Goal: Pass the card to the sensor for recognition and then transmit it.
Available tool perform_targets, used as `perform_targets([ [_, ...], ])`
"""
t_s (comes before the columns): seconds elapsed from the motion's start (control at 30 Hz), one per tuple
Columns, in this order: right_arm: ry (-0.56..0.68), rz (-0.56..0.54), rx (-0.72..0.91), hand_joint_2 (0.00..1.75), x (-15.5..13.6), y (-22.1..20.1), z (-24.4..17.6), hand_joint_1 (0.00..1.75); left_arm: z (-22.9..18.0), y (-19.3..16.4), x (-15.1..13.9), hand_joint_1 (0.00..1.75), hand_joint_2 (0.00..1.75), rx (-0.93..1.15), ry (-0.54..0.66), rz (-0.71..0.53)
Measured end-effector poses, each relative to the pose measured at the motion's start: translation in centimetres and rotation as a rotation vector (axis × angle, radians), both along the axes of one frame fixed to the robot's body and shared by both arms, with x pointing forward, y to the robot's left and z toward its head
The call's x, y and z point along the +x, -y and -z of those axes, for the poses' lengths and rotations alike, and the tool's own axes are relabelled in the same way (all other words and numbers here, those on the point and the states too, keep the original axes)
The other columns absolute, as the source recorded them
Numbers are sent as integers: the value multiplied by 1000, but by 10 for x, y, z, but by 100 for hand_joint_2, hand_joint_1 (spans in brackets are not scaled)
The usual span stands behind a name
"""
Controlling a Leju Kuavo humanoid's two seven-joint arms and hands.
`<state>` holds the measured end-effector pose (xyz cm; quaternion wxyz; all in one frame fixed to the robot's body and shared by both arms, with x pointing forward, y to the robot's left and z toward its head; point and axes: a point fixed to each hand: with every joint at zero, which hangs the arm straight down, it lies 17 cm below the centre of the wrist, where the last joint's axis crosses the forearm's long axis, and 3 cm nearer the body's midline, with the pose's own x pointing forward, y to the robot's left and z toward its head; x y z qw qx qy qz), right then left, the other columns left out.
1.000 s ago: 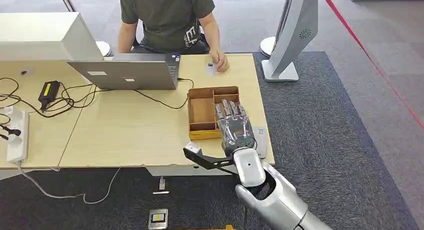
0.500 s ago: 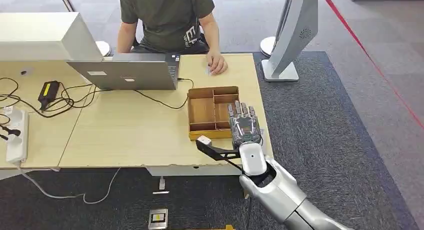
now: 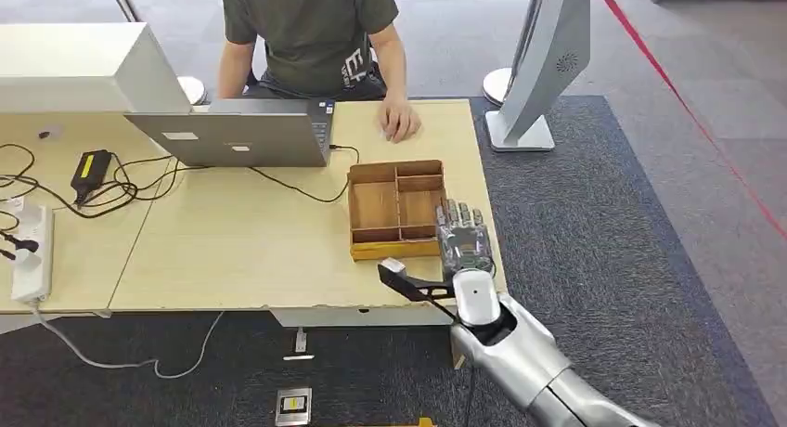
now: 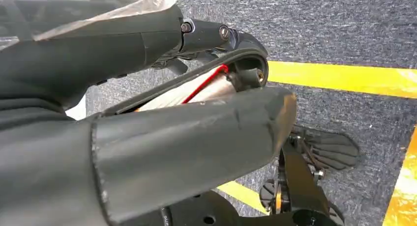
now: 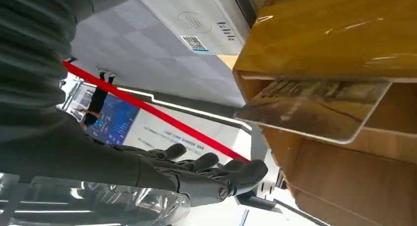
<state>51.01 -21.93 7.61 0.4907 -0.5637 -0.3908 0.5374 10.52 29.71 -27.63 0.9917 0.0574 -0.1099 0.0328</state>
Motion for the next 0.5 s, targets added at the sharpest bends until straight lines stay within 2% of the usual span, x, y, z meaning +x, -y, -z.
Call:
perform_targets([
  [0.5, 0, -71, 17, 175, 4, -26, 11, 0, 0, 0, 1, 0, 0, 1, 4, -2],
])
